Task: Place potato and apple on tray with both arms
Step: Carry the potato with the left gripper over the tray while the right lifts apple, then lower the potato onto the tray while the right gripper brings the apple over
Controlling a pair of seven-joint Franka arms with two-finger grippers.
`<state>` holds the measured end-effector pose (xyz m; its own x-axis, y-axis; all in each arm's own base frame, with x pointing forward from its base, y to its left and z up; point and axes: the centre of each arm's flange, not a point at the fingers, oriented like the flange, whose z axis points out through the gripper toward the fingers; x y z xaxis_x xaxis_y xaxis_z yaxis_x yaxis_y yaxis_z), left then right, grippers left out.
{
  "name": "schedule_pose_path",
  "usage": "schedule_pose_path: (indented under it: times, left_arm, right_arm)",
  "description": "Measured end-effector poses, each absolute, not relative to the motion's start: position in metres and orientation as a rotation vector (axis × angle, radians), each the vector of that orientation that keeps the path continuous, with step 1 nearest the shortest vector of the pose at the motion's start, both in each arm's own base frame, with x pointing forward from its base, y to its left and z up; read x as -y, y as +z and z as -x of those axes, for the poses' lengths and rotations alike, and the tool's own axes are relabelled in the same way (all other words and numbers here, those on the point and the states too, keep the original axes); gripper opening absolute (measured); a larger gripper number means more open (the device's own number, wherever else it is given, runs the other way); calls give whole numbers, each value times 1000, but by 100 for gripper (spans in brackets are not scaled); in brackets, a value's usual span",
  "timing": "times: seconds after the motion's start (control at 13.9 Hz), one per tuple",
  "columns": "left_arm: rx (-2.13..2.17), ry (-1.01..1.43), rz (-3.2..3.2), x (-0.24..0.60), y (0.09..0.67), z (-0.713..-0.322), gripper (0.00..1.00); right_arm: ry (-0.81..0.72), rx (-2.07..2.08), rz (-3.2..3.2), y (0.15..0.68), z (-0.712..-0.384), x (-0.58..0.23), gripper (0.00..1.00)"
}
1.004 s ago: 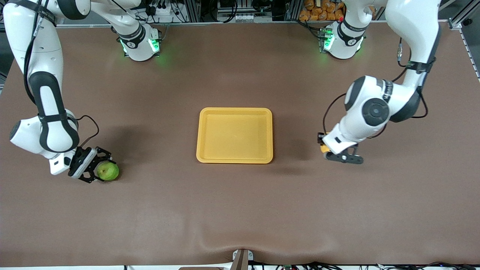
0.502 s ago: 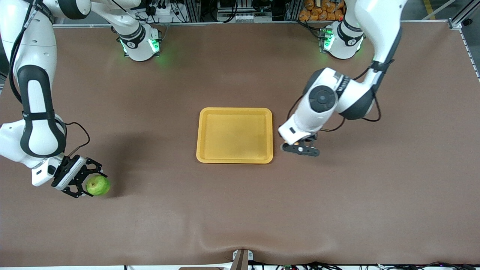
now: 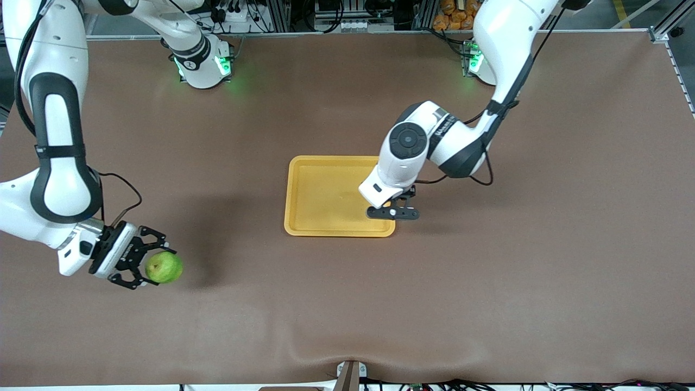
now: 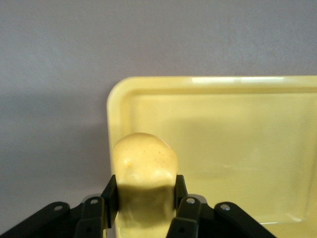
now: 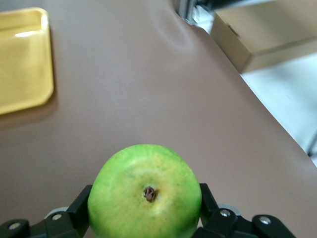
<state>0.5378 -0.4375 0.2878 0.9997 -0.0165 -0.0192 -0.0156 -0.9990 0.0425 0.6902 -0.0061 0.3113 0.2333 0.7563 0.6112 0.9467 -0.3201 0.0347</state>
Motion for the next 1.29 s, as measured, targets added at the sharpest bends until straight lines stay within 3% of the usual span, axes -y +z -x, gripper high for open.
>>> schedule_pose_path:
  times: [0.36,0.72,1.29]
  left_arm:
    - [-30,-53,-3166,454,245,-522,47]
    - [-25,-70,-3186,453,228,-522,47]
    - [-11,-93,-3199,457,216,-516,47]
  right_arm:
    - [-649,1549,2104,317,-657,-94,87]
    - [-519,1525,2083,294,-602,-129,87]
    - [-571,1722,2127,286,-544,-219,87]
